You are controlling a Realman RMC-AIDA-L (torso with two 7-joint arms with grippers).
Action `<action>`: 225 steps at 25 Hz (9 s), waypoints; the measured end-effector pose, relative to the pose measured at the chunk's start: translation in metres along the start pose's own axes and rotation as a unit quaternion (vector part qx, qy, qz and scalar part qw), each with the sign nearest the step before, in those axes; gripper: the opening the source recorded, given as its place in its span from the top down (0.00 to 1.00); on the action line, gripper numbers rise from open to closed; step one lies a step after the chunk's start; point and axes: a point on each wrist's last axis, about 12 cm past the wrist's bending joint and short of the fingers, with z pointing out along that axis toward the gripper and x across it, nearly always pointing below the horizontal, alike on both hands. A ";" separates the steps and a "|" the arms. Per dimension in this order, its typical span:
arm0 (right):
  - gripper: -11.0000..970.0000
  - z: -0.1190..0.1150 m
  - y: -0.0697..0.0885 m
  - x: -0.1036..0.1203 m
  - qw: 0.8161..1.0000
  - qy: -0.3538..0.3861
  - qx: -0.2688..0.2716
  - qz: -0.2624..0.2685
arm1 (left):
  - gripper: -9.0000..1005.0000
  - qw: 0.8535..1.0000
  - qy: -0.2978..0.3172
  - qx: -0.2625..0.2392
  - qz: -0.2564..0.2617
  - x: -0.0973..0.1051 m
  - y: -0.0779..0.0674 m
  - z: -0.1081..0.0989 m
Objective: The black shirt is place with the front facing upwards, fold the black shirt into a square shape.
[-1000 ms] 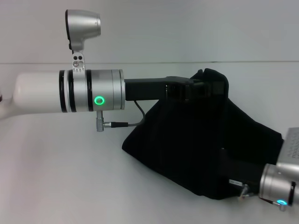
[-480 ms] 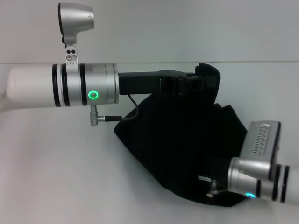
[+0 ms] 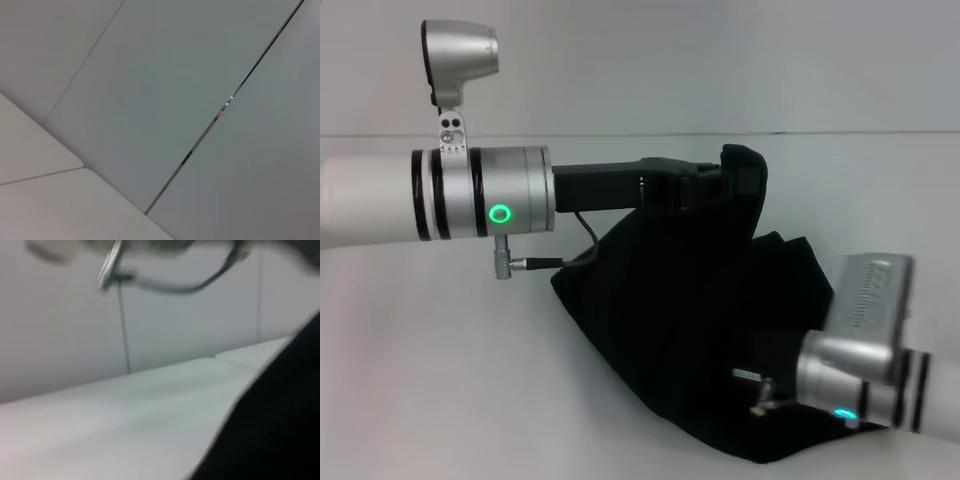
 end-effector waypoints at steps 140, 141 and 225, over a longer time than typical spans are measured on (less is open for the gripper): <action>0.52 -0.167 -0.006 0.055 0.944 -0.138 0.268 0.136 | 0.13 0.992 -0.016 -0.080 0.097 0.101 0.013 -0.008; 0.52 -0.159 -0.008 0.054 0.947 -0.131 0.260 0.134 | 0.13 0.992 -0.009 -0.082 0.098 0.108 0.013 -0.006; 0.63 -0.101 -0.052 -0.059 0.820 0.306 0.194 0.443 | 0.13 0.929 -0.031 -0.310 0.198 0.134 0.041 -0.109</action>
